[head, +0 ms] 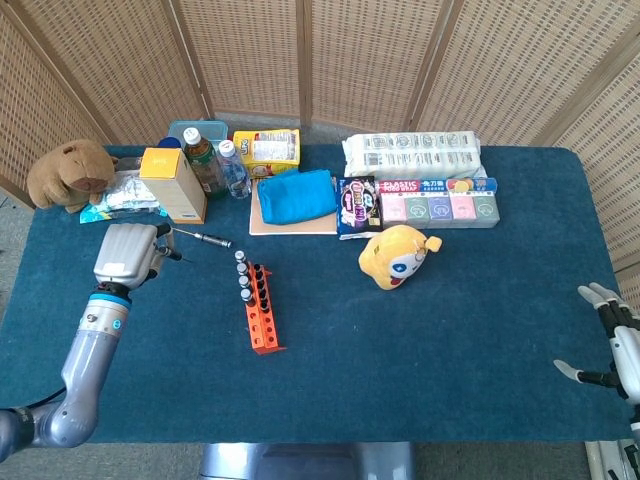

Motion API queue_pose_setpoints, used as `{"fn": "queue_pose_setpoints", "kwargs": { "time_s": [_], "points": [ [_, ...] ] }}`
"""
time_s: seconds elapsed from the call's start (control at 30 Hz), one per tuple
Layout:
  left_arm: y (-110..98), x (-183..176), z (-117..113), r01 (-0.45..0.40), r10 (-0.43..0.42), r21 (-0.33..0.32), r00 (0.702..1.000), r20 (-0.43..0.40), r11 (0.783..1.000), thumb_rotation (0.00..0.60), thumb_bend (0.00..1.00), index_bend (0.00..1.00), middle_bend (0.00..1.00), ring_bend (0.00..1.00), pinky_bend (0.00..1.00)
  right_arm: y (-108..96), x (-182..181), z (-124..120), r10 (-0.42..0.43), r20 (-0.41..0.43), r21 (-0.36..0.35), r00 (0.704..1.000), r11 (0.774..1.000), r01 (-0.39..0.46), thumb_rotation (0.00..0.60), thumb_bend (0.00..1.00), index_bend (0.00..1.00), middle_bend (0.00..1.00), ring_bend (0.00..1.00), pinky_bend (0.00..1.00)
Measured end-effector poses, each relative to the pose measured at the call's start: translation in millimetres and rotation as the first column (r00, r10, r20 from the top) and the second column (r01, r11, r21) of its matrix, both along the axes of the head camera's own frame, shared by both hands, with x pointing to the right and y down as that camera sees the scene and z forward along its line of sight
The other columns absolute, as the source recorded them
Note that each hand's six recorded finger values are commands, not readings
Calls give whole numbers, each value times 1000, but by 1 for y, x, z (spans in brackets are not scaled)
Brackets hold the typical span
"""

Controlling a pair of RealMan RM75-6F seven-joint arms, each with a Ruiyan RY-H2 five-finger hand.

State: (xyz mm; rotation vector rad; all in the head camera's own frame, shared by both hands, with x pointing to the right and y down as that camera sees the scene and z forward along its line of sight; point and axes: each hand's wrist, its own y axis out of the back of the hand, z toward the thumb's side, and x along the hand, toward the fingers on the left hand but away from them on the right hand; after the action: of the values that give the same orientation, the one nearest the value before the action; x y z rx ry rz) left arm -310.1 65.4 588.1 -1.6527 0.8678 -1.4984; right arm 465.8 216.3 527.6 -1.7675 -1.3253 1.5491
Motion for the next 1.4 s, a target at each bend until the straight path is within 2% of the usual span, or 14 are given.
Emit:
{"fn": "queue_pose_setpoints", "kwargs": {
  "time_s": [0.4,0.7,1.03,1.4],
  "points": [
    [6,8,-43,-24,25,9,996,-85,1000,600,380,553,1000,1000,1000,0,-1,-4,0,5,11,1000,1000,0,600,0,92,55,6,0],
    [22,15,-68,-63,48,-87,986,-162,994,600,379,554,1000,1000,1000,1,-1,-5,-2,4,14,1000,1000,2,600,0,92,54,6,0],
    [34,27,-89,-133,81,-203,966,-244,970,600,380,567,1000,1000,1000,1,-2,-1,-5,-8,3,1000,1000,5,600,0,92,55,6,0],
    [29,50,-107,-208,119,-231,930,-349,950,600,379,567,1000,1000,1000,1,-2,0,0,-12,2,1000,1000,0,600,0,92,55,6,0]
  ]
}}
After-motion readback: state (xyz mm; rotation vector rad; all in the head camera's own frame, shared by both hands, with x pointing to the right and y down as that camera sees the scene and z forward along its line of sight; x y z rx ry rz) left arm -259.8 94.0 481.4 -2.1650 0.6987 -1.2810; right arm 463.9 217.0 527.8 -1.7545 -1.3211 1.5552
